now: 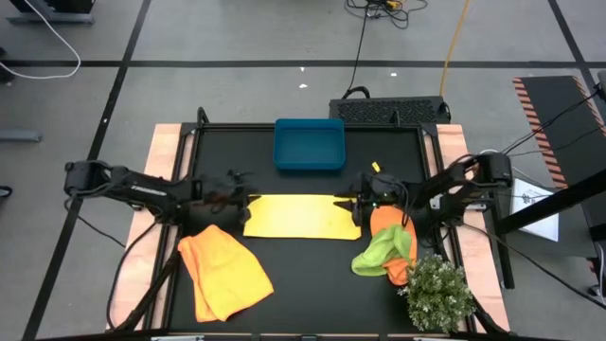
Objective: Fold microfiber towels
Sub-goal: Fold the yellow microfiber towel
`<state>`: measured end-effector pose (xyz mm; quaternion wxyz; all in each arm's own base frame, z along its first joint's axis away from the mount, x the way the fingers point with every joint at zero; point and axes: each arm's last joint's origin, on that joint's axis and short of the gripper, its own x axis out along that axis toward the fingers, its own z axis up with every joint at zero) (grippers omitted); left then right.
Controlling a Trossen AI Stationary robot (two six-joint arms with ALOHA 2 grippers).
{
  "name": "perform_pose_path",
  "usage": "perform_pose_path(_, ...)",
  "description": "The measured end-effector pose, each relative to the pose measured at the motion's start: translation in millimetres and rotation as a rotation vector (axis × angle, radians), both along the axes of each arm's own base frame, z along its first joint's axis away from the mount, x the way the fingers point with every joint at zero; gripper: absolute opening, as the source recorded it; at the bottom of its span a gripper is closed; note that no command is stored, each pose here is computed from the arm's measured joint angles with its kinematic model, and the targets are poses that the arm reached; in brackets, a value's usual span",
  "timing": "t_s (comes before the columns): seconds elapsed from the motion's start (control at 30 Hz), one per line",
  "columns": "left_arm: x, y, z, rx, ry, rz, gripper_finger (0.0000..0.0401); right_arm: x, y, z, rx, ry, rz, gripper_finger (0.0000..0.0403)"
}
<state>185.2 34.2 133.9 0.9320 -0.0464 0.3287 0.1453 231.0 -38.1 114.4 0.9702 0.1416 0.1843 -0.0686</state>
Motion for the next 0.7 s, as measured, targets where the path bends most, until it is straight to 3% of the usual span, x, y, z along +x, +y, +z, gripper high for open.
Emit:
perform_pose_path(0.1,8.3,7.4,17.0,-0.048,0.085,-0.069,0.0081,-5.3,-7.7,6.0,-0.013,0.02,-0.029,0.0132)
perform_pose_path(0.3,22.4,16.2,44.0,-0.079,0.04,-0.216,0.0099,-10.8,-26.6,14.9,0.017,0.135,-0.04,0.0132)
perform_pose_path(0.47,23.2,16.6,44.3,-0.094,0.038,-0.232,0.0148,-11.9,-39.3,15.2,0.068,0.365,-0.045,0.0136)
perform_pose_path(0.7,24.4,14.2,44.9,-0.107,0.028,-0.233,0.0196,-15.4,-47.8,17.7,0.23,0.343,0.05,0.0167)
